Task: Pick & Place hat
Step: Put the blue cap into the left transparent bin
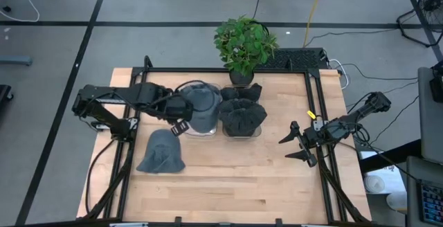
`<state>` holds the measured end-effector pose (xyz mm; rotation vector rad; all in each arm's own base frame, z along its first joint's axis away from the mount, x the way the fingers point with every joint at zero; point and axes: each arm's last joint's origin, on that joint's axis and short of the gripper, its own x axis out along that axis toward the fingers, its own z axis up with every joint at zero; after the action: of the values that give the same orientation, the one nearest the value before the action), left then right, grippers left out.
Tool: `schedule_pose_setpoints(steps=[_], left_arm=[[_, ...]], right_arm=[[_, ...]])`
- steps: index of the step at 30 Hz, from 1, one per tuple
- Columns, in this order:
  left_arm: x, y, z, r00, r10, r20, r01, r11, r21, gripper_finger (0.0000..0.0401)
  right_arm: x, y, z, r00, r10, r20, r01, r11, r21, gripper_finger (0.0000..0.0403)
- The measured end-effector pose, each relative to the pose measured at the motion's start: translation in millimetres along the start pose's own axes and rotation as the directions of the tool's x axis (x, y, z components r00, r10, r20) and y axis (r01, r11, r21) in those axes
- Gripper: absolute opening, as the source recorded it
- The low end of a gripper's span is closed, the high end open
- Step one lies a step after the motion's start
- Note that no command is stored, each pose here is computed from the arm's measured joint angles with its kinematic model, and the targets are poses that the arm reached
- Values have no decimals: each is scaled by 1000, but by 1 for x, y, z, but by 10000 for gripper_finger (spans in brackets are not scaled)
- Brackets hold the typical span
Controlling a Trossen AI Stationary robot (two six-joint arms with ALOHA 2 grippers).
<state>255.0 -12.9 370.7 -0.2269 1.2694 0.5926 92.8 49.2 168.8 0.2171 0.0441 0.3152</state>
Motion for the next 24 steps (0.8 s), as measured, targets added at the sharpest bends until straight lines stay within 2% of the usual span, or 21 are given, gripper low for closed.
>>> schedule_pose_setpoints(steps=[6,10,14,17,22,24], left_arm=[[-9,-4,-11,997,-78,-18,73,975,-208,93],[-15,-7,-16,988,-148,-38,120,905,-408,126],[-18,-15,-28,974,-208,-87,148,881,-449,159],[-11,-26,-41,965,-214,-150,119,872,-474,182],[3,-45,-70,942,-190,-277,11,841,-540,211],[7,-52,-81,934,-179,-308,-35,814,-580,219]], right_arm=[[0,0,0,1000,0,0,0,1000,0,267],[0,0,0,1000,0,0,0,1000,0,267],[0,0,0,1000,0,0,0,1000,0,267],[0,0,0,1000,0,0,0,1000,0,267],[0,0,0,1000,0,0,0,1000,0,267],[0,0,0,1000,0,0,0,1000,0,267]])
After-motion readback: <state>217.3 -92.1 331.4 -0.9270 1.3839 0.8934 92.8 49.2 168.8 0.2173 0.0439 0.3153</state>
